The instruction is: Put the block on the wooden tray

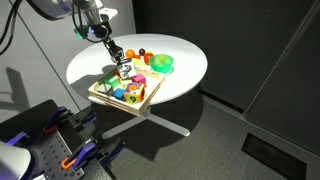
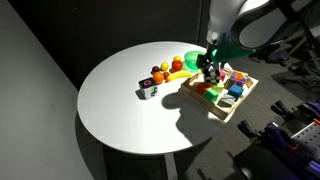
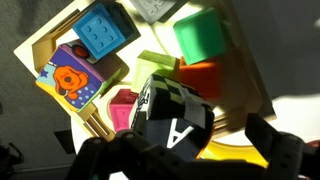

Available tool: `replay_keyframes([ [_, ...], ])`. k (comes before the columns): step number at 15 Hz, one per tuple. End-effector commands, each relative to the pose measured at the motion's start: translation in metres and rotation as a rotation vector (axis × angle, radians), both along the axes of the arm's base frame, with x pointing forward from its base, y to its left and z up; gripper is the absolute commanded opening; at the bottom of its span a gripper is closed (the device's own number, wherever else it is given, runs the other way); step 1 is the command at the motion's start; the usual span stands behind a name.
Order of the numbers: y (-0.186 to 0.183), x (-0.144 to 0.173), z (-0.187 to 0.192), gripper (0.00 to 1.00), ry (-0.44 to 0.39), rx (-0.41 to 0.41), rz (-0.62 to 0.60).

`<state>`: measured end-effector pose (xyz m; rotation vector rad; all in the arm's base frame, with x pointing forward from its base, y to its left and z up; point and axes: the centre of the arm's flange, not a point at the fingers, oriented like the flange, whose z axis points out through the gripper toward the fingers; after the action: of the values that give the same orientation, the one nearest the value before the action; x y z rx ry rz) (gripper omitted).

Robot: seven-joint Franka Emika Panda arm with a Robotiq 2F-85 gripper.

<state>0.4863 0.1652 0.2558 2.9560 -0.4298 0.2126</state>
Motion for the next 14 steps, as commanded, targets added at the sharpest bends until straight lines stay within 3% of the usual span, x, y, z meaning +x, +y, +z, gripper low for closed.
replay_keyframes([
  [1, 0.007, -0.022, 0.014, 1.00, -0.015, 0.015, 0.019],
  [7, 0.023, -0.037, 0.033, 1.00, 0.064, 0.098, 0.046],
  [14, 0.030, -0.048, 0.065, 1.00, 0.148, 0.098, 0.032],
])
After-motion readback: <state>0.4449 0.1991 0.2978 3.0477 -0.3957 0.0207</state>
